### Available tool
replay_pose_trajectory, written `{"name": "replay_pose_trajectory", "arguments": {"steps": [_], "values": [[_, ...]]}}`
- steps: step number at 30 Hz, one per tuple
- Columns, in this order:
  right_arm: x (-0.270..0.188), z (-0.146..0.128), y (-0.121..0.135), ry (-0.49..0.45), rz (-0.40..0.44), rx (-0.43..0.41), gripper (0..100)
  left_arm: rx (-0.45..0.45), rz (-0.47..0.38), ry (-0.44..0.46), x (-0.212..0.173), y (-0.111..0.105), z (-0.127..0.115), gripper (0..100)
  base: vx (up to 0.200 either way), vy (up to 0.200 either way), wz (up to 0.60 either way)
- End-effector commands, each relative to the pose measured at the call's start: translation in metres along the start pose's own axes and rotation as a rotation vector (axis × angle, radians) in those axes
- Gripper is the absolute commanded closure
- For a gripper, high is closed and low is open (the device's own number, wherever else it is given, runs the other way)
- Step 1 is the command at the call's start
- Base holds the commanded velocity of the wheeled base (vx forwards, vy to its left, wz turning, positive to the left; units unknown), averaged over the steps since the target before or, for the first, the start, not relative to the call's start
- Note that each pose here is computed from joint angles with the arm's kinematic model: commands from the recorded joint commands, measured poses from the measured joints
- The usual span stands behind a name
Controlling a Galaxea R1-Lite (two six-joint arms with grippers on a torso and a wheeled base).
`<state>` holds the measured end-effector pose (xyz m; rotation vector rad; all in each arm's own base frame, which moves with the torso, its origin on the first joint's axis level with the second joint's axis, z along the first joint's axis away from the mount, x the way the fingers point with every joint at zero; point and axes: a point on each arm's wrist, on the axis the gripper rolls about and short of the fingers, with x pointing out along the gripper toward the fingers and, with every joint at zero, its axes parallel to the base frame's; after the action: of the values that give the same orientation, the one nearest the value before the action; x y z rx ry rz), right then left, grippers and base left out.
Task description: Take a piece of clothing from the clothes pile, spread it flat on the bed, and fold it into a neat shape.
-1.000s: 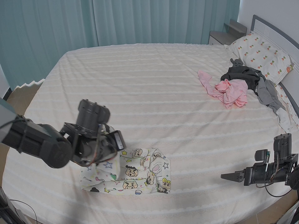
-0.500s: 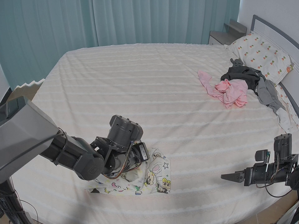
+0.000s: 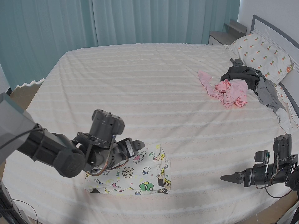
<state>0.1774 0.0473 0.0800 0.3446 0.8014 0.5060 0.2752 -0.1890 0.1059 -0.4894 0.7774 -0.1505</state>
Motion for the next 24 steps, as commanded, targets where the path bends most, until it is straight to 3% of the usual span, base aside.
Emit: {"name": "replay_pose_trajectory", "arguments": {"steps": [1,3,11,20,24], "values": [[0.002,-0.004,0.001,0.021,0.006,-0.004,0,-0.092,-0.026,-0.038,-0.055,0.036,0.013,0,0.0,0.0,0.0],[0.002,-0.005,0.003,0.028,0.015,-0.012,0,-0.185,-0.042,-0.042,-0.077,0.052,0.008,0,0.0,0.0,0.0],[0.004,-0.008,0.002,0.044,0.011,-0.005,0,-0.297,-0.083,-0.031,-0.087,0.072,-0.014,0,-0.075,0.0,0.0],[0.014,-0.013,0.008,0.098,0.037,-0.028,0,-0.344,-0.062,-0.076,-0.07,0.084,-0.004,0,0.0,0.0,0.0],[0.02,-0.01,0.012,0.072,0.063,-0.051,0,-0.347,-0.076,-0.096,-0.071,0.084,-0.002,0,0.0,0.0,0.0]]}}
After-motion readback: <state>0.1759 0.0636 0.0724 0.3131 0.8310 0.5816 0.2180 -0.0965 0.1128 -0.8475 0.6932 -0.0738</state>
